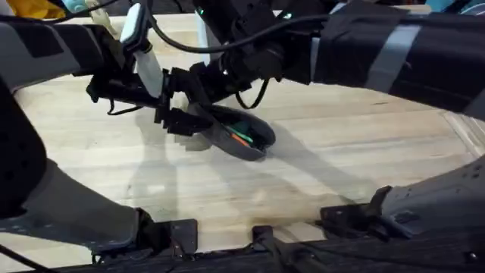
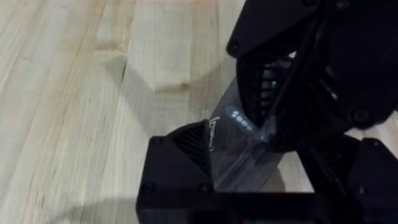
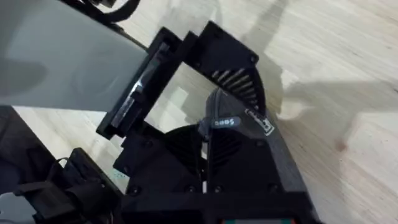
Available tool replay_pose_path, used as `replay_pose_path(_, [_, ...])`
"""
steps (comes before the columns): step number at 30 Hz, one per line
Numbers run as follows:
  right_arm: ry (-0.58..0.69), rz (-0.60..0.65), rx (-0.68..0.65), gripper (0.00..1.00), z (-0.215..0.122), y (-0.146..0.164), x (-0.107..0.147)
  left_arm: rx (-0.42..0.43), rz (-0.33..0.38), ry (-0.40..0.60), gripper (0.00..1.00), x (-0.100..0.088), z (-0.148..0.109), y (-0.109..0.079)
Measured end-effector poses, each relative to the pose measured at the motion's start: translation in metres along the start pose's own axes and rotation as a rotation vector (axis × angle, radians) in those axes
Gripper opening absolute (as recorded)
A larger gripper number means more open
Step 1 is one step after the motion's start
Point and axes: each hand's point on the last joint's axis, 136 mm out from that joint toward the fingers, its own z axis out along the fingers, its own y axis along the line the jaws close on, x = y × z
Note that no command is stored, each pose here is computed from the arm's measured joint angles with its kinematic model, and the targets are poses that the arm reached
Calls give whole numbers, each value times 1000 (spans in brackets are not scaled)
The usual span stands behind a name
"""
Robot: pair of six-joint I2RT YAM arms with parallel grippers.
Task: Unzip the bag, pick up the pens from the table one at a time and place them inside, then zip the bag closed.
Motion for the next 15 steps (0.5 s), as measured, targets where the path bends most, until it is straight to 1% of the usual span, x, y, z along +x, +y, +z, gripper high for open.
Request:
replay_pose_path(4, [0,0,1,32,0,0,0,6,2,23,749,3,1,-1])
replay_pose_path(8, [0,0,1,33,0,0,0,13,2,74,749,12,0,-2])
replay_pose_path(11, [0,0,1,33,0,0,0,16,2,97,726,16,0,-3])
replay_pose_path(13, [-1,0,1,33,0,0,0,16,3,101,673,17,0,-2])
replay_pose_path(15, [-1,0,1,33,0,0,0,15,5,103,573,17,0,-2])
